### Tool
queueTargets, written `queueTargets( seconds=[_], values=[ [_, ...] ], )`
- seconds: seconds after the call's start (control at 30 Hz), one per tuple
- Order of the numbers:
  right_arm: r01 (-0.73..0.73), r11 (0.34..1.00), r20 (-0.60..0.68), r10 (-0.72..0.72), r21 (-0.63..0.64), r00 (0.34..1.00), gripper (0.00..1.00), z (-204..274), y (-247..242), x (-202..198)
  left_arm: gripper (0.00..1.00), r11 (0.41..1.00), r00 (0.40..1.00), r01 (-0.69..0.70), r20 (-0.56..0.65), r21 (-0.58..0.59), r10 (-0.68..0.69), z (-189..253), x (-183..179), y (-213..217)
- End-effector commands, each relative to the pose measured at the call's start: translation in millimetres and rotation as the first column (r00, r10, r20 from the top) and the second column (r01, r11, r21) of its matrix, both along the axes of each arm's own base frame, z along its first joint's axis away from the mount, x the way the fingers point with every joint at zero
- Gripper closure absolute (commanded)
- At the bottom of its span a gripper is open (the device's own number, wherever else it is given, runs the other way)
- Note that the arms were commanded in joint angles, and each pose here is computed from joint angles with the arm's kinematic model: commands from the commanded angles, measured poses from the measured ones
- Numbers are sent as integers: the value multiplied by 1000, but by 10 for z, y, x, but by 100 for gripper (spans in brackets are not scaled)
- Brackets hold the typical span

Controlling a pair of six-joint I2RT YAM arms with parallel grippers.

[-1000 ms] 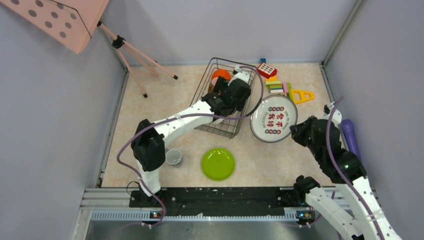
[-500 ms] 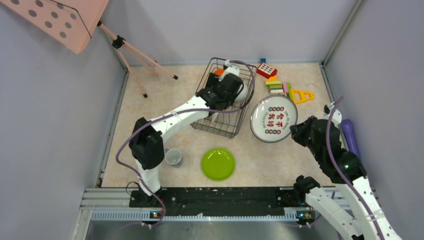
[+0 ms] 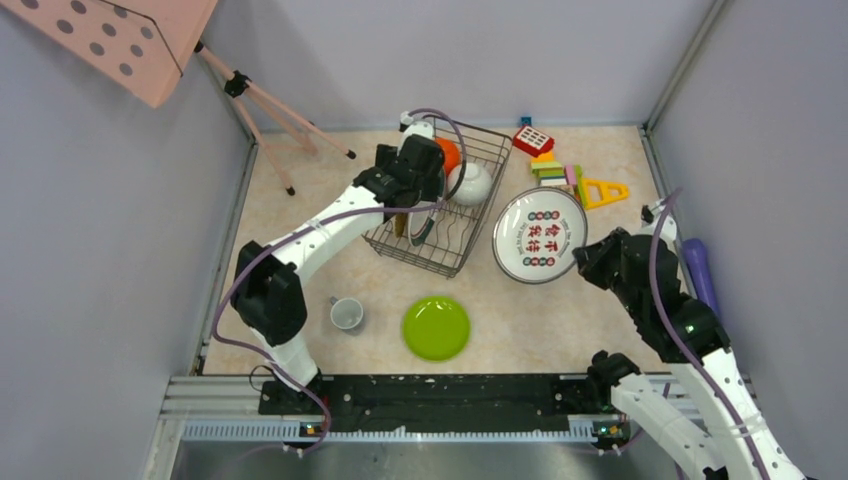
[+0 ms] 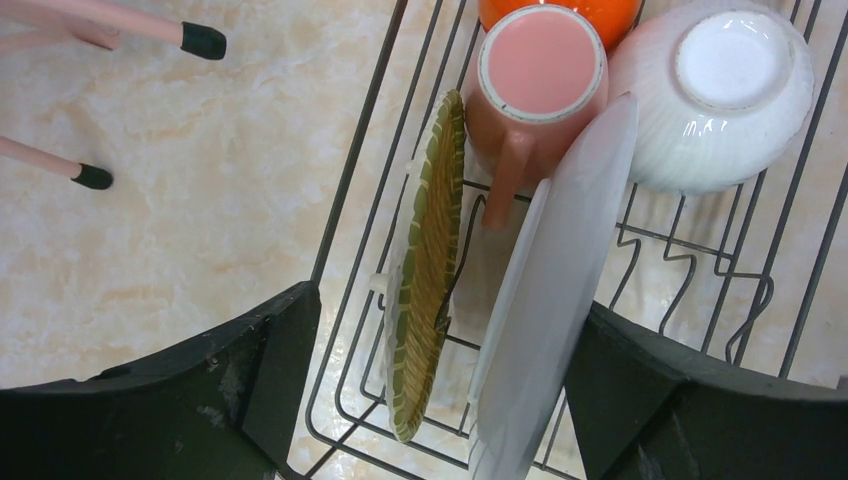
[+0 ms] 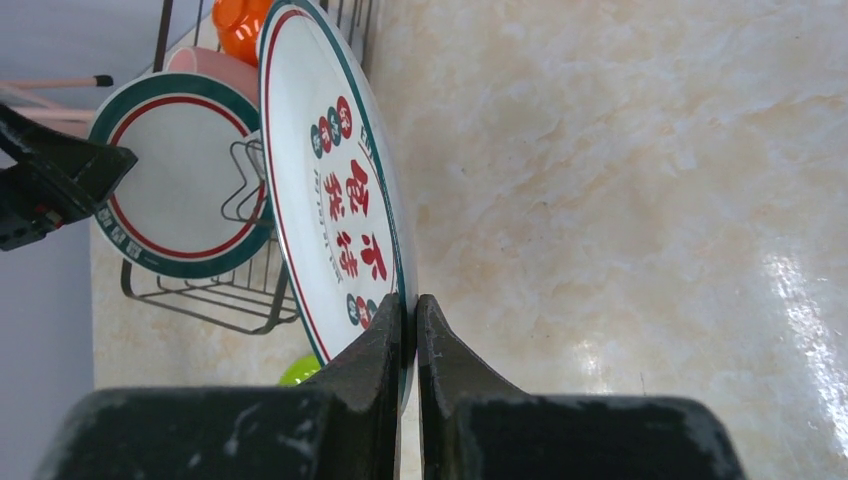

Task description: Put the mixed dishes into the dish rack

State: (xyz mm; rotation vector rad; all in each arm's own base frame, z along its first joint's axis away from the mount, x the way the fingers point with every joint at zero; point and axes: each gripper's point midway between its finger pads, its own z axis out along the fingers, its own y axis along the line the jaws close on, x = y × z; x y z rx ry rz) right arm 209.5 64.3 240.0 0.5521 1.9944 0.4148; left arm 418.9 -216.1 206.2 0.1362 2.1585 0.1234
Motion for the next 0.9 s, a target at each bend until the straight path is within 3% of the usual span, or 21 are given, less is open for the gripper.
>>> queueTargets(
  seconds=[0.0, 0.1, 0.23, 0.6, 0.87],
  values=[
    [-125, 990, 154, 113, 72, 982, 100, 409, 290, 173, 9, 997, 999, -15, 48, -81, 19, 242, -4, 92],
    [-254, 964, 198, 234, 83, 952, 100, 523, 529, 197, 7, 993, 999, 18, 52, -119, -12, 298, -21, 21],
    [-324, 943, 235, 300, 71, 925, 100, 566, 680, 283, 5, 985, 997, 58, 59, -162, -49, 391, -38, -48],
    [-354, 930, 185, 333, 97, 925, 100, 307, 976, 735, 2, 978, 994, 72, 89, -198, -55, 658, -121, 10],
    [-388, 918, 225, 364, 75, 904, 100, 436, 1041, 803, 3, 889, 973, 229, 118, -397, -198, 876, -398, -247]
  ],
)
